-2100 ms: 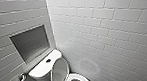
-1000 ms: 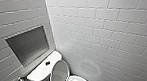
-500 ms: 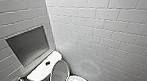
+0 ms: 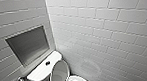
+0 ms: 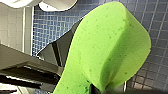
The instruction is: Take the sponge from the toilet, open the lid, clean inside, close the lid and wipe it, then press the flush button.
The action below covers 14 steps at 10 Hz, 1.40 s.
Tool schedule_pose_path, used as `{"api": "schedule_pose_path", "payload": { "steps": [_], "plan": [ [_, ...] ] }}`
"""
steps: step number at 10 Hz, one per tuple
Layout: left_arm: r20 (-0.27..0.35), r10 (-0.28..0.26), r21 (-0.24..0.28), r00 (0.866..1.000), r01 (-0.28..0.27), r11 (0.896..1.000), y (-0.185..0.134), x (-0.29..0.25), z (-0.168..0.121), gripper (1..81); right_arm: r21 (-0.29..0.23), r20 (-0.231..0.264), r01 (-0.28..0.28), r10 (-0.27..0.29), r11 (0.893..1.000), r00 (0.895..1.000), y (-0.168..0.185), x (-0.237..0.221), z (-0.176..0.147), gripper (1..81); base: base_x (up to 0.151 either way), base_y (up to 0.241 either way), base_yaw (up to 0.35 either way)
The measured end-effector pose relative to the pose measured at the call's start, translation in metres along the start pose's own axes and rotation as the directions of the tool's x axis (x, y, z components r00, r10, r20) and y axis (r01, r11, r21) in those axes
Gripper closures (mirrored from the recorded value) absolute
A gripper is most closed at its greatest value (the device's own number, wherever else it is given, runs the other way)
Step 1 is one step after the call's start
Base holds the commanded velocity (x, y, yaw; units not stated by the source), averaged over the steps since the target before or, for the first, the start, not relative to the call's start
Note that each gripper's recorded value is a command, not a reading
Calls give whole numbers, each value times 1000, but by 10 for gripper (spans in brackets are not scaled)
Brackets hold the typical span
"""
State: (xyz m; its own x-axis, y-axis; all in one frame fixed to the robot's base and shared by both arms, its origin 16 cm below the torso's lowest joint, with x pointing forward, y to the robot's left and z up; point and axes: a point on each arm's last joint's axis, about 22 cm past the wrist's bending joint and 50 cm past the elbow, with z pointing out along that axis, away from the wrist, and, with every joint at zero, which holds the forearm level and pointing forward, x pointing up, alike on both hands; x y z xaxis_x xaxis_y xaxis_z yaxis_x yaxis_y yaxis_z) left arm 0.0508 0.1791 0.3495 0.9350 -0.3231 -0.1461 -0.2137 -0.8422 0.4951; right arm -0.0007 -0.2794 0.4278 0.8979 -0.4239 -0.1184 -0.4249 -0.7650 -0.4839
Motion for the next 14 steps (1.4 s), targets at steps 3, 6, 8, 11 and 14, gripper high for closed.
{"api": "schedule_pose_path", "payload": {
  "steps": [3, 6, 8, 11, 14],
  "plan": [
    [-12, -12, -30, 1000, 11, 999, 20, 6, 7, 10, -32, 97, 0, 3, 999, 995, -4, -10, 0, 811, 0, 0, 0],
    [-13, -12, -27, 1000, 12, 1000, 18, 6, 6, 10, -29, 132, 109, -104, 994, 986, -20, 23, 0, 811, 0, 0, 0],
    [-25, -6, -22, 1000, 5, 1000, 11, 16, 11, 10, 13, 101, 148, -148, 989, 984, -39, 53, -2, 811, 0, 0, 0],
    [-57, 11, -10, 998, -12, 1000, -5, 41, 24, 10, 80, -71, 220, -214, 972, 974, -84, 177, 1, 811, 0, 0, 0],
    [-46, 4, -21, 999, -5, 1000, -8, 43, 43, 10, 127, -124, 244, -229, 961, 966, -115, 237, -4, 811, 0, 0, 0]
  ]
}}
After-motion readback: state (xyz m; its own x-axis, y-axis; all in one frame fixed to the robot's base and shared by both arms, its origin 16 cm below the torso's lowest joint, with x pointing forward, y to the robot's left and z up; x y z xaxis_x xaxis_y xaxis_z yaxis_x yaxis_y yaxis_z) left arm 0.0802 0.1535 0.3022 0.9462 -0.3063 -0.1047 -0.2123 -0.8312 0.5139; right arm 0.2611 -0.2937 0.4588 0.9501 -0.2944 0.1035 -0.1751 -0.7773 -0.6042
